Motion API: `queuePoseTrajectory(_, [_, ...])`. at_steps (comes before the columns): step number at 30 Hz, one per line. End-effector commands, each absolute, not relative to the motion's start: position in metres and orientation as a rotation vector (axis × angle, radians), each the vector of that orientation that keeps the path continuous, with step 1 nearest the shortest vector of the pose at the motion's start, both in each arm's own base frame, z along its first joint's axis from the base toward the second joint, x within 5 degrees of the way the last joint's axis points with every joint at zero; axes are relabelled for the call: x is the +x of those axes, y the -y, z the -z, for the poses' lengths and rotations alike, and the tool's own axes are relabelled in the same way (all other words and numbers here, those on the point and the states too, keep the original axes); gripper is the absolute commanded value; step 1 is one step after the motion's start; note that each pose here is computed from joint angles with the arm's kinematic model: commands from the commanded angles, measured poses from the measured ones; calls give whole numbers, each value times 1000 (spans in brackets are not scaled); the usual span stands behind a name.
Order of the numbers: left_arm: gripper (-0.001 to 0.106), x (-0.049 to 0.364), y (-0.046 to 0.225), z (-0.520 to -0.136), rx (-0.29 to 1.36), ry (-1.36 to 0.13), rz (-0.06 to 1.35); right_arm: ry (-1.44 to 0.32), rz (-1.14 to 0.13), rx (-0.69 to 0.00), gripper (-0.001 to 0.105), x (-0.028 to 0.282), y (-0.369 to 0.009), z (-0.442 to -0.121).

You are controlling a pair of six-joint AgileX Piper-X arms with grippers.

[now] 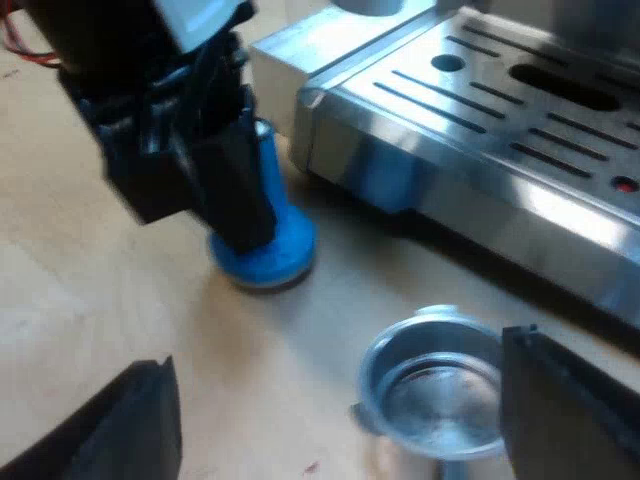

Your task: Grind coffee beans and then tamp

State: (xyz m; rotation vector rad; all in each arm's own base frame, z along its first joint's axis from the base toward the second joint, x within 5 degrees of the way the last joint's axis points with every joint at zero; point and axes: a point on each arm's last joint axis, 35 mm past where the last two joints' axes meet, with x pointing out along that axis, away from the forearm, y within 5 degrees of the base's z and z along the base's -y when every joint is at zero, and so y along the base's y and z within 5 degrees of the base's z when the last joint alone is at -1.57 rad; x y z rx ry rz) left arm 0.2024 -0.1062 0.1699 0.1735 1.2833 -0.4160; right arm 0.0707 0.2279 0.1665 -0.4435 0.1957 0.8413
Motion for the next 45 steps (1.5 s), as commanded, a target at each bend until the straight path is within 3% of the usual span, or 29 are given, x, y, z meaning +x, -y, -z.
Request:
queuePoseTrajectory(1, [45, 204, 107, -171, 166, -1273, 420, -193, -958, -422, 67, 68, -231, -170])
queuePoseTrajectory(2, [61, 204, 107, -171, 166, -1273, 420, -196, -973, -421, 67, 67, -231, -170])
queuePoseTrajectory(3, [68, 204, 107, -171, 166, -1273, 420, -196, -976, -420, 67, 67, -231, -170])
queuePoseTrajectory(7, [75, 203, 106, -171, 168, -1280, 418, -196, -975, -421, 67, 67, -231, -170])
queuePoseTrajectory(15, [76, 204, 106, -194, 182, -1286, 414, -198, -1022, -411, 67, 66, -233, -171])
queuePoseTrajectory(19, [76, 199, 104, -226, 158, -1178, 432, -179, -1024, -390, 67, 66, -232, -178])
queuePoseTrajectory(27, [76, 165, 87, -284, 101, -934, 466, -90, -1038, -291, 67, 65, -229, -220])
queuePoseTrajectory(33, [76, 132, 70, -318, 64, -779, 489, -125, -1039, -329, 63, 63, -224, -256])
queuePoseTrajectory(39, [76, 104, 56, -353, 31, -629, 509, -128, -1026, -343, 46, 63, -219, -310])
queuePoseTrajectory(45, [76, 98, 52, -372, -36, -575, 493, -160, -852, -444, 33, 72, -211, -345])
